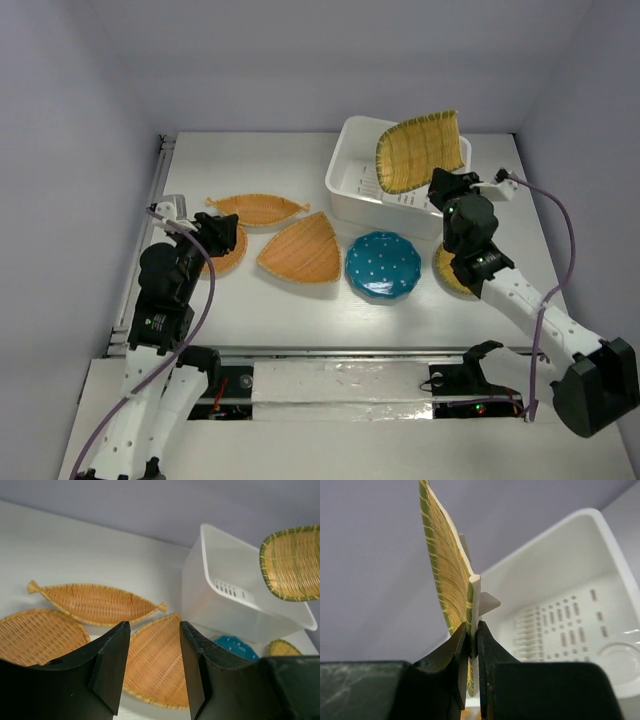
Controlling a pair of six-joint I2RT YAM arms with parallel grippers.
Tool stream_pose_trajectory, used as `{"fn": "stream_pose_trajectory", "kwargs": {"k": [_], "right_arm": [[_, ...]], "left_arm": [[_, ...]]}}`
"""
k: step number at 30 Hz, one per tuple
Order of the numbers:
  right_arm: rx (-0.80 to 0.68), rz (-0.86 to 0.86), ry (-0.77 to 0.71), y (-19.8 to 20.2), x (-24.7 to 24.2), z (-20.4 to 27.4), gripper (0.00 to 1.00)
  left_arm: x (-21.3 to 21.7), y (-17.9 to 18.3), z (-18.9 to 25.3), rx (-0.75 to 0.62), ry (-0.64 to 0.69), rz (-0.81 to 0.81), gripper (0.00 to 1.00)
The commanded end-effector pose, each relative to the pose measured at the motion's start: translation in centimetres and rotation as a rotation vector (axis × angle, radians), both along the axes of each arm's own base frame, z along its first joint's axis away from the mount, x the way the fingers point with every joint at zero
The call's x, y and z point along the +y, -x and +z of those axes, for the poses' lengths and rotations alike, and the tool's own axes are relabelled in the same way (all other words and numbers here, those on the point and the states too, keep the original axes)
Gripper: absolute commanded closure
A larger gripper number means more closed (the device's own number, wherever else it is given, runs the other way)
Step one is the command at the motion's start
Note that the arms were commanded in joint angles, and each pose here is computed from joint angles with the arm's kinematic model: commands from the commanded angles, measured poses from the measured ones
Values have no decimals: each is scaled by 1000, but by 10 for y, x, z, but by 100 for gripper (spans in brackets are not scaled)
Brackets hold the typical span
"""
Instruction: Place the plates into the plastic bin on the countertop
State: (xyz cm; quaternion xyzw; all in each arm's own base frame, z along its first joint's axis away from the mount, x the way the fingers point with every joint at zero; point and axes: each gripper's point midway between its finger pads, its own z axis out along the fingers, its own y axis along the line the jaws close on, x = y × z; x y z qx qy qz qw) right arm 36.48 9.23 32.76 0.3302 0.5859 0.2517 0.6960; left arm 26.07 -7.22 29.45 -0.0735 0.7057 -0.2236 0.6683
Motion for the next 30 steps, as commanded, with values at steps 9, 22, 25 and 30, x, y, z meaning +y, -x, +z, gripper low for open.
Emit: {"fn": "stream_pose_trajectory", "kwargs": {"k": [9, 22, 25, 30], "right_arm": [[108, -17, 57, -62, -11, -31, 100], [199, 69, 71, -76, 0, -64, 67], [203, 75, 72, -76, -2, -66, 62], [180, 65, 114, -64, -8, -49, 41]], "left_arm": [[-44, -10, -14, 99, 72, -216, 57], [-59, -11, -87, 309, 168, -164, 48], [-63, -9, -109, 345, 170, -114, 44], [-63, 0, -164, 437, 128, -33, 38]]}}
